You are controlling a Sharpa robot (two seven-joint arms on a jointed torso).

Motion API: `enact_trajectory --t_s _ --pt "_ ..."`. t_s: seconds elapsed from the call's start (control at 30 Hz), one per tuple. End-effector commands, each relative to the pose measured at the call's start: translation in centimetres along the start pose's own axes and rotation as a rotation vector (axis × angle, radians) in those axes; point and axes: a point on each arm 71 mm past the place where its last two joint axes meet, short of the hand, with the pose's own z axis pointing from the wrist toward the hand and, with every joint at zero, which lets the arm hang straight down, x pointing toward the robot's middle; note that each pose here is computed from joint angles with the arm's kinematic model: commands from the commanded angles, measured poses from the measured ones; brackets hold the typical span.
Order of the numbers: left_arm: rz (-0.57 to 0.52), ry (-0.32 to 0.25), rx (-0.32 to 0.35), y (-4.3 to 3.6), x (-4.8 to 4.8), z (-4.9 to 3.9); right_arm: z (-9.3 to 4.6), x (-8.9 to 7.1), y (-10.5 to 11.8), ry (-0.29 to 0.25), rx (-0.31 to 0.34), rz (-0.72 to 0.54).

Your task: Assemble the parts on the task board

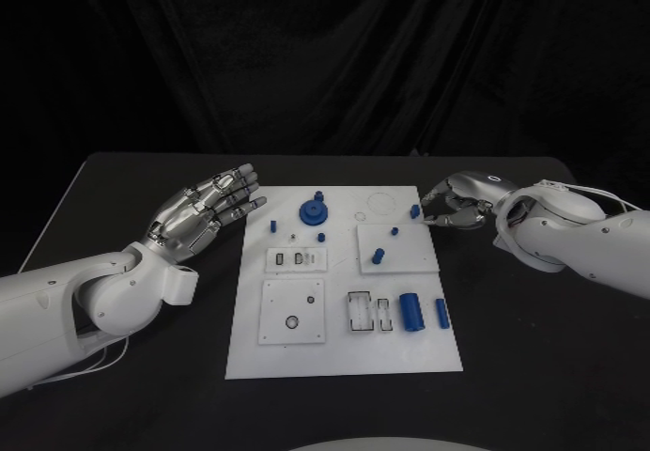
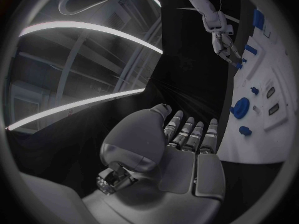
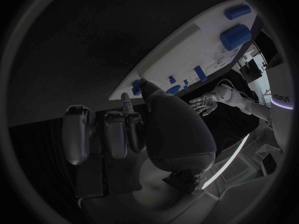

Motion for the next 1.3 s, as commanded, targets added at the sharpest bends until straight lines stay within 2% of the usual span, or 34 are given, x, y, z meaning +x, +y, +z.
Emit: enact_trajectory --t_s 0.03,1.3 --pt "-0.014 0.011 0.125 -0.83 0.09 -0.07 0.1 0.1 -0.1 -0.015 0.011 -0.007" --pt "-0.022 0.018 0.099 -0.41 -0.05 0.0 2.0 0.4 1.3 -0.017 -0.028 -0.015"
